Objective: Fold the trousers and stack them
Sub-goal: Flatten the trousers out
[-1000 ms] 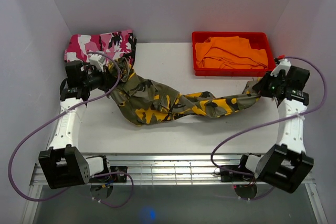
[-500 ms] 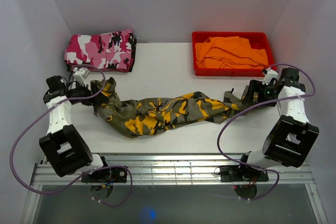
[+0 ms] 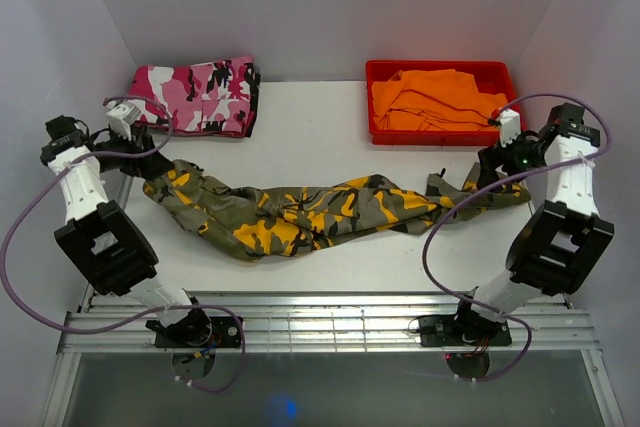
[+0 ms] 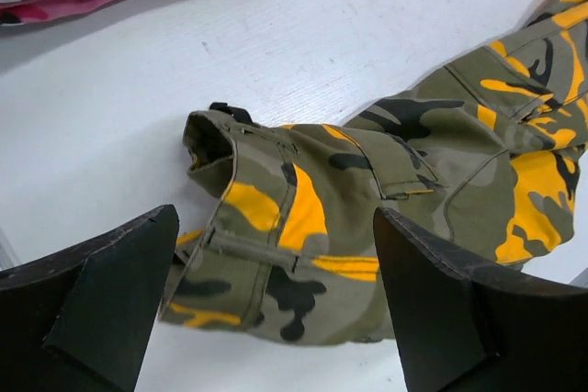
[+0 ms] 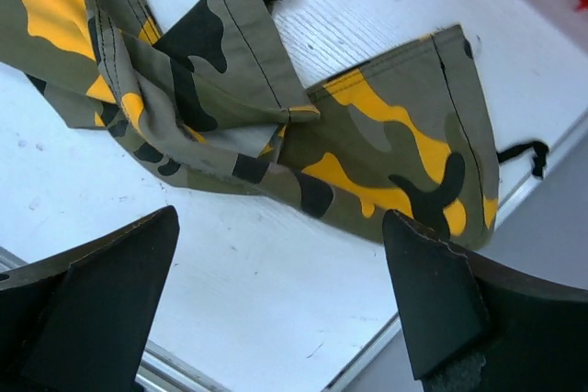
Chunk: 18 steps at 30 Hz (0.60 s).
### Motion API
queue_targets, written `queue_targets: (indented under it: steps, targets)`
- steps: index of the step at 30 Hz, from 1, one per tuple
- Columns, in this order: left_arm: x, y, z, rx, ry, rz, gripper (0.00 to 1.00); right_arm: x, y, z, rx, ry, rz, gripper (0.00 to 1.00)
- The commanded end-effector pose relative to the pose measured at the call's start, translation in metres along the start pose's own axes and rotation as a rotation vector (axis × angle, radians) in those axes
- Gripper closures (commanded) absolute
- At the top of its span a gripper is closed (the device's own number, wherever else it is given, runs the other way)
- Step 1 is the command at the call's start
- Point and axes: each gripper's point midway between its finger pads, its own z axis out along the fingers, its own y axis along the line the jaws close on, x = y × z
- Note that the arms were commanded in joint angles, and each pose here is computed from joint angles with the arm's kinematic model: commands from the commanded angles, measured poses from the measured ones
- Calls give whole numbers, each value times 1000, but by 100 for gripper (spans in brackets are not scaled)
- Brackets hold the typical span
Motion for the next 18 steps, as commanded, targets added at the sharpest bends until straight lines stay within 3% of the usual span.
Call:
queue_targets:
  steps: [1,7,12,14,17,18]
  targets:
    - [4,-3,28,59,80,54,2,2,15,25,-185,40,-130,3]
    - [7,9,83,36,184,48,2,8,39,69,-305,119,-205,2]
    - [23,20,119,24,291,53,2,30,45,90,-251,225,-325,3]
    - [41,27,126,22,342,27,2,41,38,97,-213,259,-348,14]
    - [80,8,121,87,417,17,15,48,36,86,-194,282,-372,54]
    - [90,-5,115,108,425,24,28,47,36,82,-189,282,-388,65]
